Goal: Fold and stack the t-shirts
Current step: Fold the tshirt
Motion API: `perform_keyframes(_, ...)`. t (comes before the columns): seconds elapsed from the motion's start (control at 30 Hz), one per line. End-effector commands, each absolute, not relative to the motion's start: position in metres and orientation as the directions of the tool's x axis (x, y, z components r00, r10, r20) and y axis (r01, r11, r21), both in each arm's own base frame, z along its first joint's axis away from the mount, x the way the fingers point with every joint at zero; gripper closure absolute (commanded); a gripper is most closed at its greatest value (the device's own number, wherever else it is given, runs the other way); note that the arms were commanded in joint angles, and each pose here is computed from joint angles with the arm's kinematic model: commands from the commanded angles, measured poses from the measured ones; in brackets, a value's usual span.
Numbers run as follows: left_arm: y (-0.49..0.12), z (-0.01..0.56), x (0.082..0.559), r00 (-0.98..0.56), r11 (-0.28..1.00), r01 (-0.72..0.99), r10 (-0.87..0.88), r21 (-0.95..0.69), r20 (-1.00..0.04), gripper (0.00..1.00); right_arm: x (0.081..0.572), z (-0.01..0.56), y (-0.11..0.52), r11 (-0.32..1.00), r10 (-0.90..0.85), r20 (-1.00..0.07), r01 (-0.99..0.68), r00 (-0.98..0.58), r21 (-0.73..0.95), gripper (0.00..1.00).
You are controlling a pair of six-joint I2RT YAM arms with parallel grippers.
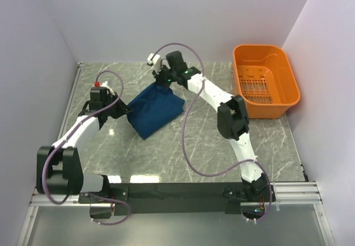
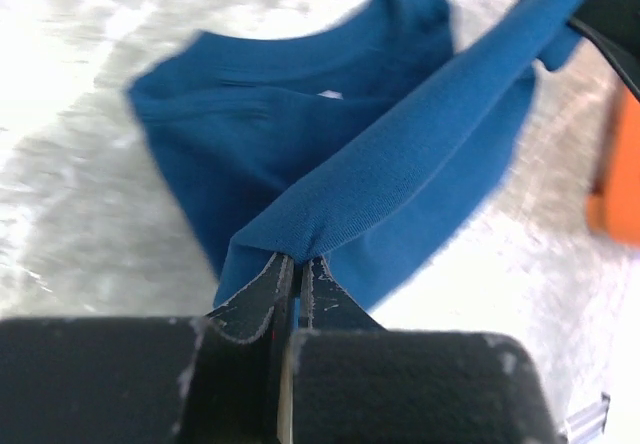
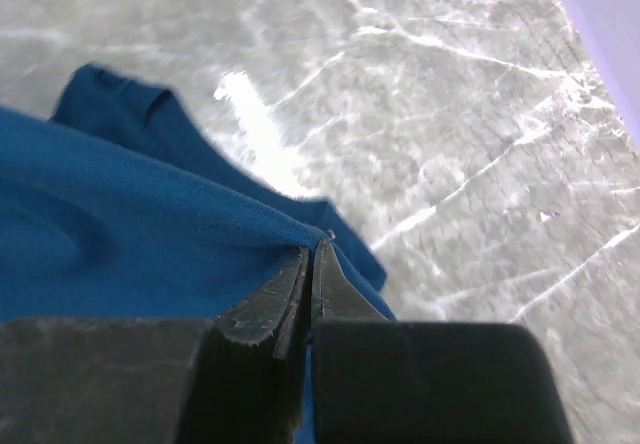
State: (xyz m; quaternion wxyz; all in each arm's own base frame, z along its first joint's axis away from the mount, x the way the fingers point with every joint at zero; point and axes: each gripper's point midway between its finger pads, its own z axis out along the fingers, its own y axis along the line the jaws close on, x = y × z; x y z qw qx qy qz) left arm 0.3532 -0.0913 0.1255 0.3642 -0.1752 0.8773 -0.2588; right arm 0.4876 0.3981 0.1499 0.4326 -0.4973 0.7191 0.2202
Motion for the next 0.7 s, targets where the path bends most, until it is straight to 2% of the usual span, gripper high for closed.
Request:
perform_keyframes(0.0,-0.077,0.124,0.376,-0.642,0.818,-0.107,-0.491,-0.565,-0.590,0.99,0.523,0.166,0.410,0.559,-0.450,-0.884,-0.812,-0.127,-0.168,1.00)
perform_keyframes(0.27,-0.073,0.101,0.409,-0.671,0.826,-0.124,-0.478,-0.550,-0.567,0.99,0.538,0.133,0.408,0.605,-0.468,-0.868,-0.776,-0.164,-0.179,1.00)
perform_keyframes(0.67,-0.074,0.091,0.440,-0.691,0.840,-0.102,-0.445,-0.533,-0.570,0.99,0.551,0.126,0.400,0.677,-0.460,-0.866,-0.708,-0.196,-0.200,1.00)
